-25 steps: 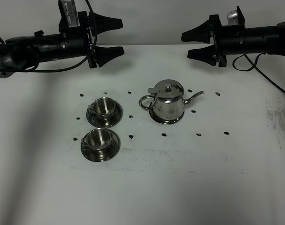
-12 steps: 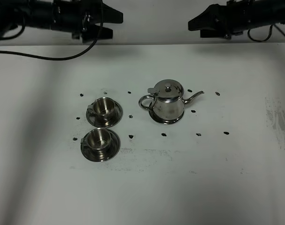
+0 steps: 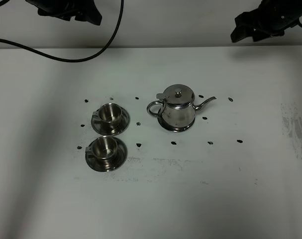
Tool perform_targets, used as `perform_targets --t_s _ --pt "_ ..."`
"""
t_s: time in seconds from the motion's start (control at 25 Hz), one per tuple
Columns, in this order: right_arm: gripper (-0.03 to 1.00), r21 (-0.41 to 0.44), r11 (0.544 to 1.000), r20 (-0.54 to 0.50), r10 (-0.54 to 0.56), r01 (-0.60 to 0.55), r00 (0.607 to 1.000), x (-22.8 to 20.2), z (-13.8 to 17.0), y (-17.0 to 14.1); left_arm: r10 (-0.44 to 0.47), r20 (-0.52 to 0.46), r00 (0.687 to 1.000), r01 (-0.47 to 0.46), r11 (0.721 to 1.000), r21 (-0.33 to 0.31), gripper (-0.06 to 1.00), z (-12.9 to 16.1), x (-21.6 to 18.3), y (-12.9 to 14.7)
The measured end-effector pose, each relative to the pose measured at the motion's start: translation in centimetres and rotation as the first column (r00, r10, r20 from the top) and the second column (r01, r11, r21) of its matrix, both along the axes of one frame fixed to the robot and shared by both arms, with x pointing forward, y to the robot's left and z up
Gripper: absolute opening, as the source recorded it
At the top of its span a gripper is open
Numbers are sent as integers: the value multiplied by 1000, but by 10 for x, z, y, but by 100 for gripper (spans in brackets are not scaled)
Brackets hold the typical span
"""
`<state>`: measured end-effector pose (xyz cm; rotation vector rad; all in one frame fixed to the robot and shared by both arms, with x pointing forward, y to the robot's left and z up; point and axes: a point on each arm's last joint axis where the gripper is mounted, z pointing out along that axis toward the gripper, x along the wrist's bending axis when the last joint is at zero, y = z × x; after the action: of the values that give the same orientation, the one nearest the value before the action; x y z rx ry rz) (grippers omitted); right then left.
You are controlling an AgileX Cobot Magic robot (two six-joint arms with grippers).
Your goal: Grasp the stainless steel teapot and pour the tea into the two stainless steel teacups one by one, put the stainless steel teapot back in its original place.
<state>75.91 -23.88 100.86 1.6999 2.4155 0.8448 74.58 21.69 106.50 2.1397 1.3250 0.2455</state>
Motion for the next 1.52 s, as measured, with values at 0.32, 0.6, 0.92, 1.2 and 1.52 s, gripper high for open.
perform_targets --t_s 0.32,0.6,0.92,1.2,1.52 --pt "57 -91 991 59 107 -101 992 -28 42 55 41 95 995 -51 993 108 72 37 -60 4" --pt "56 -255 954 135 193 -154 972 -63 80 104 92 303 949 -146 977 158 70 56 -147 26" --pt "56 -323 900 144 352 -292 925 -100 85 172 176 390 904 -260 950 175 70 69 -228 47" --pt "56 -420 850 5 353 -318 936 -123 56 166 217 399 891 -326 918 228 70 68 -266 61" --pt "56 -458 813 -32 390 -361 920 -158 57 165 272 361 892 -365 904 221 70 67 -304 68"
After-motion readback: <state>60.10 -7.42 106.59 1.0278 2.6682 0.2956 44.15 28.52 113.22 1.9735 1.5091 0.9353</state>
